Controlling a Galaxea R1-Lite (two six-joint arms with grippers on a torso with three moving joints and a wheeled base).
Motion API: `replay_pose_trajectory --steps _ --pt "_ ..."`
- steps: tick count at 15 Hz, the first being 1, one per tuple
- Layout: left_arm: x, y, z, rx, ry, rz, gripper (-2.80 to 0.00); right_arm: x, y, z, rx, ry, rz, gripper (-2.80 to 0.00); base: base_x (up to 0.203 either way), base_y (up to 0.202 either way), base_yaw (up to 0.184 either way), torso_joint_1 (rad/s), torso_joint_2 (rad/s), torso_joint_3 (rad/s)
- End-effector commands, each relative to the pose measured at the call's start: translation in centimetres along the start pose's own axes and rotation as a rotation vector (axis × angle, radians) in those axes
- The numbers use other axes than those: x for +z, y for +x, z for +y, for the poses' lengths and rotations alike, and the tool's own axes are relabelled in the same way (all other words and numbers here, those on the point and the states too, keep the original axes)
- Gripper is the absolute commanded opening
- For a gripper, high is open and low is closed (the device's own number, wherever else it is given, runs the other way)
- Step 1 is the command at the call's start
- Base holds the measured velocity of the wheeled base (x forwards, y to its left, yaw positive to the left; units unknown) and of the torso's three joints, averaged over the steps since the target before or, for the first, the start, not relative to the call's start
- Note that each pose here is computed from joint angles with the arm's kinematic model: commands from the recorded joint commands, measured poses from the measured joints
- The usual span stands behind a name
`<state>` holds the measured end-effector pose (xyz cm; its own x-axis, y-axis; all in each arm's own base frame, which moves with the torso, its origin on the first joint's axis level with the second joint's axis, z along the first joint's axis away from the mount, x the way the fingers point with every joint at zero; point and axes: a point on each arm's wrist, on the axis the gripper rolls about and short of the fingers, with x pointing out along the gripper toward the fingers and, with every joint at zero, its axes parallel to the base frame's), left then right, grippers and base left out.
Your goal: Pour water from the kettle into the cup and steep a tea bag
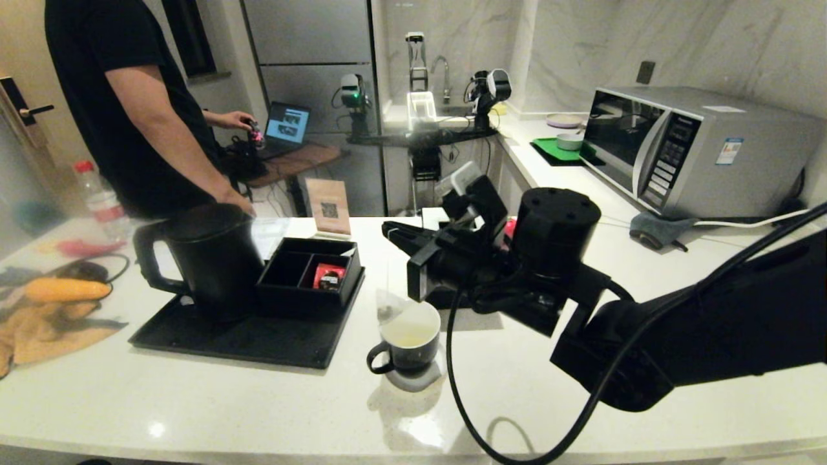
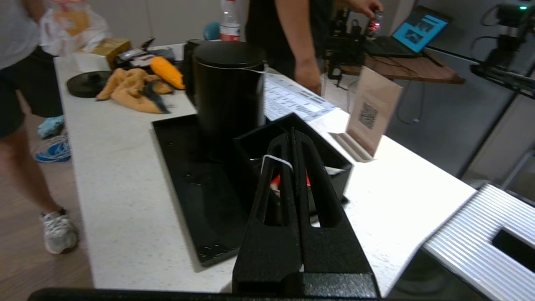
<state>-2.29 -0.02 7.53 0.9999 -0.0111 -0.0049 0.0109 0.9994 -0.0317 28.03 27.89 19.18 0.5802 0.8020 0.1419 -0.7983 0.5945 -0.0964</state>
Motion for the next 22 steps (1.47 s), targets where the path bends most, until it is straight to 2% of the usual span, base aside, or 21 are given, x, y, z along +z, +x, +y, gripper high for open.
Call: replay_pose_trajectory --steps 1,9,14,18,22 --pt "0.0 0.0 0.0 0.000 -0.001 0.000 -2.80 -0.5 -0.1 -0.6 -0.013 -0.001 0.008 -2.80 0.000 0.000 0.000 0.000 0.00 0.000" --pt "0.0 0.0 0.0 0.000 -0.001 0.000 -2.80 -3.8 -1.0 -0.5 -0.012 0.010 0.088 -2.80 0.000 0.000 0.000 0.000 0.00 0.000" --pt "0.0 0.0 0.0 0.000 -0.001 0.000 -2.80 -7.5 -2.3 0.1 -0.005 0.023 0.130 -2.80 0.000 0.000 0.000 0.000 0.00 0.000" --pt "0.0 0.0 0.0 0.000 -0.001 0.000 -2.80 -8.6 -2.0 0.2 0.042 0.031 0.147 -2.80 0.000 0.000 0.000 0.000 0.00 0.000" --pt "0.0 0.0 0.0 0.000 -0.001 0.000 -2.80 -9.0 -2.0 0.2 0.044 0.033 0.156 -2.80 0.000 0.000 0.000 0.000 0.00 0.000"
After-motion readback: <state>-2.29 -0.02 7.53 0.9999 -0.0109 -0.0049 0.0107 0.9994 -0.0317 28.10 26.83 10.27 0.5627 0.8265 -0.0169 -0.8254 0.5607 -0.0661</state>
